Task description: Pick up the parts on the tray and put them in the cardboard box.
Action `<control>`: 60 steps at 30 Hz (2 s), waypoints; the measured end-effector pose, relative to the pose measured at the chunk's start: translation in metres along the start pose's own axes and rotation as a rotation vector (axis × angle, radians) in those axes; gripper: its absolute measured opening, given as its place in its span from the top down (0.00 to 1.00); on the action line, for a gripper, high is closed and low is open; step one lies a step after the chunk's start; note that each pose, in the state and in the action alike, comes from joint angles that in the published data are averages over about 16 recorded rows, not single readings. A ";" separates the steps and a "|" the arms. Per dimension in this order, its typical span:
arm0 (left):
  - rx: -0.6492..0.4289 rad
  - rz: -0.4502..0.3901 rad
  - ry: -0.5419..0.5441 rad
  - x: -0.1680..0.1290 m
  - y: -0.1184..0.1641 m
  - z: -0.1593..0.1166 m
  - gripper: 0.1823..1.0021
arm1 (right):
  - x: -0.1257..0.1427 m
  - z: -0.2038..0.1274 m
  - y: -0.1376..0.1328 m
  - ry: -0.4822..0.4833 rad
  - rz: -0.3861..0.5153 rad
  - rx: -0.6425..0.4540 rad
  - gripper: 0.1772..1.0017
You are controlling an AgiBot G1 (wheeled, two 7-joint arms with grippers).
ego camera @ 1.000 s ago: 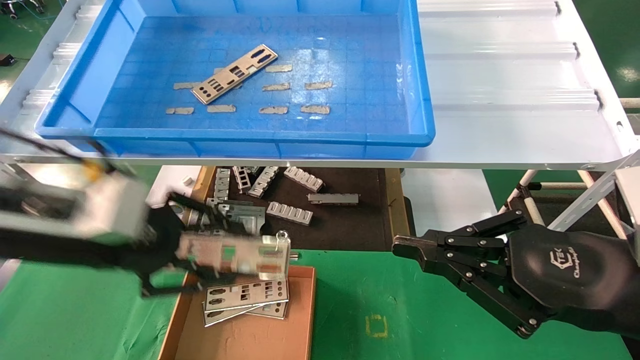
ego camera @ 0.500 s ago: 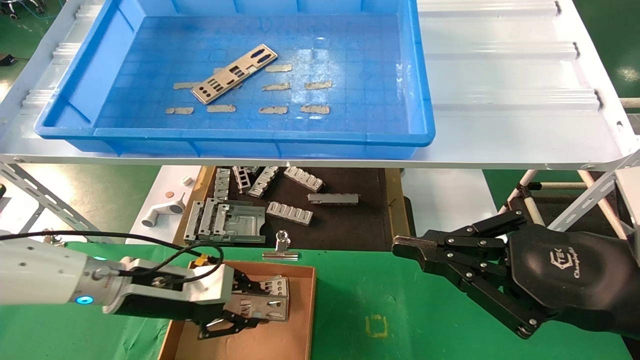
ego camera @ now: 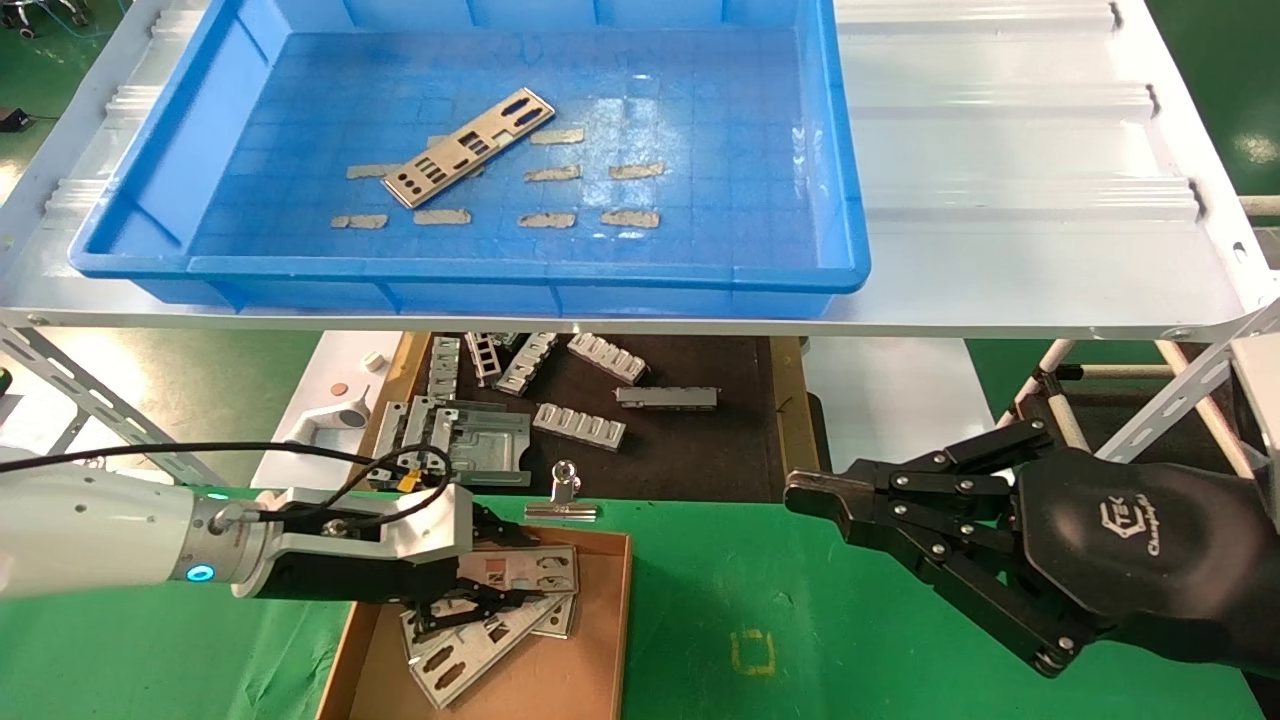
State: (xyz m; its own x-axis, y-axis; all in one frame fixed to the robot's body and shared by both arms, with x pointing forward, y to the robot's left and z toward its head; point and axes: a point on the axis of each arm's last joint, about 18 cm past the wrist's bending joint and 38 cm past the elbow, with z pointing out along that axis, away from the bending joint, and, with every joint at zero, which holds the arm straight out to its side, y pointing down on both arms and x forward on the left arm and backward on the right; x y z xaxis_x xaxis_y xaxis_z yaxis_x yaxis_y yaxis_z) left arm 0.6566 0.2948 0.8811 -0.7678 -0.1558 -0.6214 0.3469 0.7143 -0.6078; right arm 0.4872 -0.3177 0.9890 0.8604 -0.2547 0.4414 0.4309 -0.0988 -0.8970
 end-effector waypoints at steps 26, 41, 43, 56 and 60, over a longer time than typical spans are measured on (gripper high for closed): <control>0.218 -0.113 0.024 0.013 -0.030 -0.026 0.23 | 0.000 0.000 0.000 0.000 0.000 0.000 0.96; 0.396 -0.168 0.012 0.024 -0.062 -0.060 0.02 | 0.000 0.000 0.000 0.000 0.000 0.000 0.77; 0.417 -0.172 0.012 0.026 -0.066 -0.065 0.01 | 0.000 0.000 0.000 0.000 0.000 0.000 0.71; 0.542 -0.186 0.019 0.040 -0.092 -0.102 0.00 | 0.000 0.000 0.000 0.000 0.000 0.000 0.35; 0.574 -0.186 0.024 0.045 -0.100 -0.114 0.00 | 0.000 0.000 0.000 0.000 0.000 0.000 0.26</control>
State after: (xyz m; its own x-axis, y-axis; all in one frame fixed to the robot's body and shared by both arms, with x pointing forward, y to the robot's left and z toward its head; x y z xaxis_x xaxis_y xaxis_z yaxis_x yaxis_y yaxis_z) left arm 0.5257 0.2943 0.9698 -0.8531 -0.2222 -0.4720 0.4360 0.1932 -0.8790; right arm 0.4872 -0.3177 0.9890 0.8604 -0.2547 0.4414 0.4309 -0.0988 -0.8970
